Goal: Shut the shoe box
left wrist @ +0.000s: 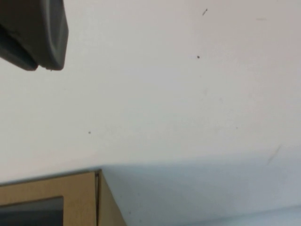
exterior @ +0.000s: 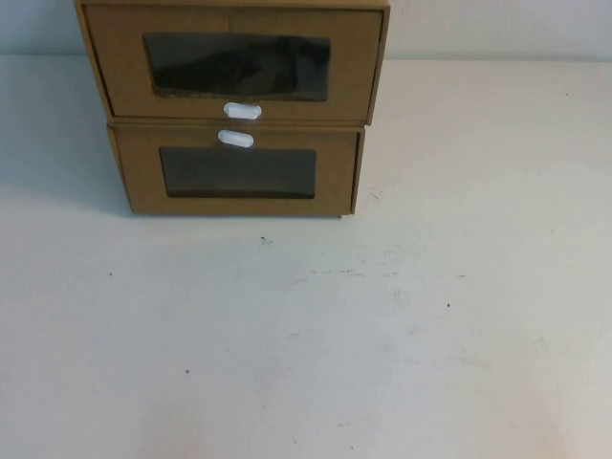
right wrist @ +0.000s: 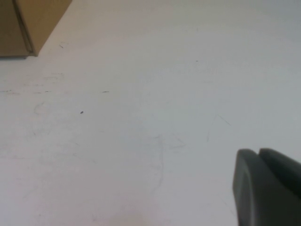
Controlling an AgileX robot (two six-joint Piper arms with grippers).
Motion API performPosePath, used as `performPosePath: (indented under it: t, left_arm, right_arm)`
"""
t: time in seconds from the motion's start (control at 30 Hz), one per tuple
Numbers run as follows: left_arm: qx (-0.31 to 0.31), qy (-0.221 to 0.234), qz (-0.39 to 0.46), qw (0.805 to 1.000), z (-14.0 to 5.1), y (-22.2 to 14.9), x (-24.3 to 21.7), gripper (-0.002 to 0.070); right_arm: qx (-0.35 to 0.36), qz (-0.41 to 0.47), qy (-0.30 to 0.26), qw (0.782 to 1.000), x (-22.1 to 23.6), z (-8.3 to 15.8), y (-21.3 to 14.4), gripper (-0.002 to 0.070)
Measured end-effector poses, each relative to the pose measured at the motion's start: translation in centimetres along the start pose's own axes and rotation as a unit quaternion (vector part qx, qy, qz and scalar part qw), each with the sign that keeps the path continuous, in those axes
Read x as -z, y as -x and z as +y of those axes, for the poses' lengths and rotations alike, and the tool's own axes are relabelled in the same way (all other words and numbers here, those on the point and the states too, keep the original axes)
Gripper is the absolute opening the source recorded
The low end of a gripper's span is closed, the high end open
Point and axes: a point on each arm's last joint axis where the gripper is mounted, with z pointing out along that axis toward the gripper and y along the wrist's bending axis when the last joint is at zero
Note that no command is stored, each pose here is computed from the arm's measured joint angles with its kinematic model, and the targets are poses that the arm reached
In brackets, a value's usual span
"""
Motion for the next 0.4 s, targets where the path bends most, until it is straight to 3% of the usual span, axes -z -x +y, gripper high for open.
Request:
performPosePath:
  t: [0.4]
  left_arm:
    - [0.004,-0.005,0.015,1.0,-0.09,-0.27,0.02,-0.0005]
  right_arm:
    - [0.0,0.0,0.0,1.0,0.0,0.0,0.0,-0.0011]
